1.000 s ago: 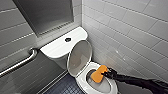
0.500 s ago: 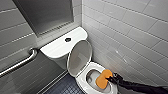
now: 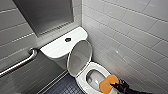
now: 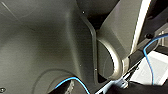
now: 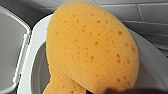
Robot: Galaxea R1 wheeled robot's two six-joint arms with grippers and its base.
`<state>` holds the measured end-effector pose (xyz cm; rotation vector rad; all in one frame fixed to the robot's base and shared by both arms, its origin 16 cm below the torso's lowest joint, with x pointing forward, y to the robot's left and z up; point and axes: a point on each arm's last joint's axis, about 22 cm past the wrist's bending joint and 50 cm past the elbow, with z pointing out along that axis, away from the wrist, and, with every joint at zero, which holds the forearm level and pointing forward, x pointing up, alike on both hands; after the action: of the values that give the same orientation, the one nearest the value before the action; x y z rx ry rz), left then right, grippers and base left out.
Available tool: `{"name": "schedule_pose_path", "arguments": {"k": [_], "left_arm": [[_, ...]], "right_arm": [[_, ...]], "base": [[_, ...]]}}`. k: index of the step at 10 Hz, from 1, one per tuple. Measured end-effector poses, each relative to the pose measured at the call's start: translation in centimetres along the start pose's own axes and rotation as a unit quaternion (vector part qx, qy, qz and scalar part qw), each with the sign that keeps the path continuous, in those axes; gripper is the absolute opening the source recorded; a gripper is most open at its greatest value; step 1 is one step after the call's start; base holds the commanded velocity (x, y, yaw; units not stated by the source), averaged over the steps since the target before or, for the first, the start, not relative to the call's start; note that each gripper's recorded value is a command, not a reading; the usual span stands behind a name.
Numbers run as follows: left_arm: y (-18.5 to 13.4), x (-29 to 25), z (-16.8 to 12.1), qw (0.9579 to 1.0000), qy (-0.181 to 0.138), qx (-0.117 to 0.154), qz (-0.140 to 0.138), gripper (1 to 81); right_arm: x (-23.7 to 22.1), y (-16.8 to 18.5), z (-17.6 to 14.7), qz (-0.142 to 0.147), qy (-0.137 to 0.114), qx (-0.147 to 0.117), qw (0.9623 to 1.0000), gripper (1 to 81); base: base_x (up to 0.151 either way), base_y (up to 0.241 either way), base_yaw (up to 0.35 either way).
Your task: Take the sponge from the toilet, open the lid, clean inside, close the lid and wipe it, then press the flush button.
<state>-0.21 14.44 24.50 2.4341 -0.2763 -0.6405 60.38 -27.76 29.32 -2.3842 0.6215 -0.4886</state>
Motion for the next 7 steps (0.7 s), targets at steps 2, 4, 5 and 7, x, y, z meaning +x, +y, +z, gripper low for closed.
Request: {"name": "schedule_pose_path", "arguments": {"k": [2,4,5,7], "left_arm": [[0.3,0.1,0.1,1.0,0.0,-0.002,0.001,81.1],[0.7,0.2,0.3,1.0,0.001,-0.005,0.001,81.1],[1.1,0.3,0.5,1.0,0.002,-0.007,0.001,81.1],[1.2,0.4,0.5,1.0,0.002,-0.008,0.002,81.1]], "right_arm": [[-0.8,1.1,-2.3,0.016,0.004,0.0,0.9999,1.0],[-2.1,2.5,-4.5,0.031,0.012,-0.005,0.9994,1.0],[-3.5,3.8,-5.7,0.042,0.016,-0.011,0.9989,1.0],[-5.1,4.4,-6.4,0.054,0.028,-0.01,0.9981,1.0]], "base": [[0.0,0.0,0.0],[0.0,0.0,0.0],[0.0,0.0,0.0],[0.0,0.0,0.0]]}}
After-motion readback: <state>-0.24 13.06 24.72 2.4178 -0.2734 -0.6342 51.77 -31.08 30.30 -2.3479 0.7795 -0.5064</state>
